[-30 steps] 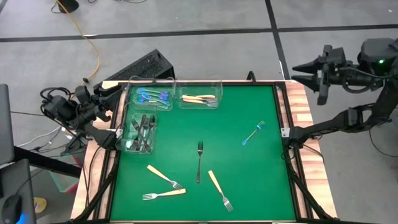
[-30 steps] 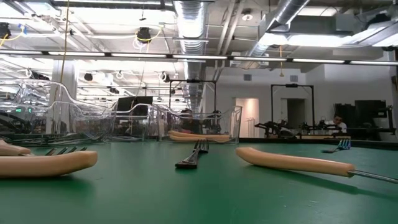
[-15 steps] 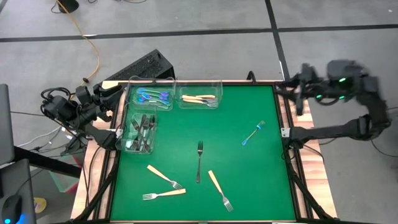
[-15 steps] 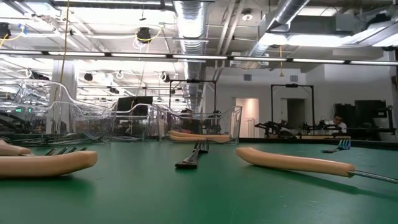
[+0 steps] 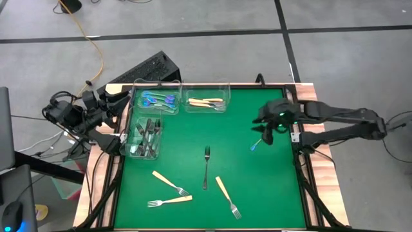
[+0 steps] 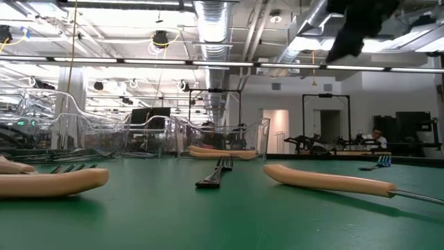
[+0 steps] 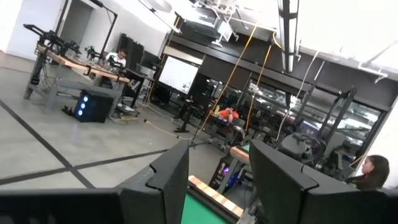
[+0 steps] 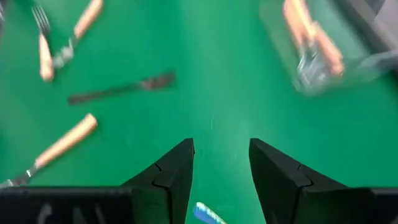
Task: Sort silverware by color (type)
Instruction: Put the yellow fork into the top right transparent bin
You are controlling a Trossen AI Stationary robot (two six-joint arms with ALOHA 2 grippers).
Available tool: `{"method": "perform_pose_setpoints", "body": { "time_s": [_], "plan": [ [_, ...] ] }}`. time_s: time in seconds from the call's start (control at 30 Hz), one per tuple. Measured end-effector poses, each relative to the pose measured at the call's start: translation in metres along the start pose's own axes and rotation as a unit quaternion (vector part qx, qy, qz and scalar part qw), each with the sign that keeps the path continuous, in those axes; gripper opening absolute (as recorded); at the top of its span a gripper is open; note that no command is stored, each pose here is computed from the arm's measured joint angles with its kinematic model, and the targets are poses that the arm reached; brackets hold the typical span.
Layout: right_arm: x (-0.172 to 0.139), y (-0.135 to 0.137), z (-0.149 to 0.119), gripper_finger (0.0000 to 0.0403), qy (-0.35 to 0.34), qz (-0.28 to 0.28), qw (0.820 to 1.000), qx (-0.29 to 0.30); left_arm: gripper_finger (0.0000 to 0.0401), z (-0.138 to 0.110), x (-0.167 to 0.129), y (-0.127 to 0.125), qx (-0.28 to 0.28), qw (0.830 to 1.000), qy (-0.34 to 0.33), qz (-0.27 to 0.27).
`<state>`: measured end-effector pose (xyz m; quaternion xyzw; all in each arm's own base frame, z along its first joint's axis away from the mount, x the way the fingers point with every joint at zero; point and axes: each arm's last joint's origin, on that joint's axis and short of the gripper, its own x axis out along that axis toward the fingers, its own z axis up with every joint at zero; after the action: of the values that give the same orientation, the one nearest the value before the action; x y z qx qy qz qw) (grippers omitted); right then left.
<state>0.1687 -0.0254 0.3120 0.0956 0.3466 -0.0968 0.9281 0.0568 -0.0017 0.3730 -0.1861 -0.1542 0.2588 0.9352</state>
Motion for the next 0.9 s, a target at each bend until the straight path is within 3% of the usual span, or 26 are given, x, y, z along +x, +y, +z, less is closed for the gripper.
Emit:
{"method": "perform_pose_setpoints", "body": {
  "time_s": [0.4,0.67,0.9],
  "plan": [
    [0.093,0.007,-0.012,0.0173,0.183,-0.012,0.977,-0.107,0.0153,-0.007,0.000,0.001,0.012,1.000,0.021,0.002],
    [0.136,-0.006,-0.024,0.0173,0.266,-0.041,0.962,-0.051,0.0153,-0.013,0.000,0.002,-0.007,0.999,0.039,0.004],
    [0.148,-0.020,-0.028,0.0173,0.276,-0.105,0.946,0.134,0.0153,-0.014,-0.001,0.003,-0.041,0.998,0.039,0.022]
  ]
}}
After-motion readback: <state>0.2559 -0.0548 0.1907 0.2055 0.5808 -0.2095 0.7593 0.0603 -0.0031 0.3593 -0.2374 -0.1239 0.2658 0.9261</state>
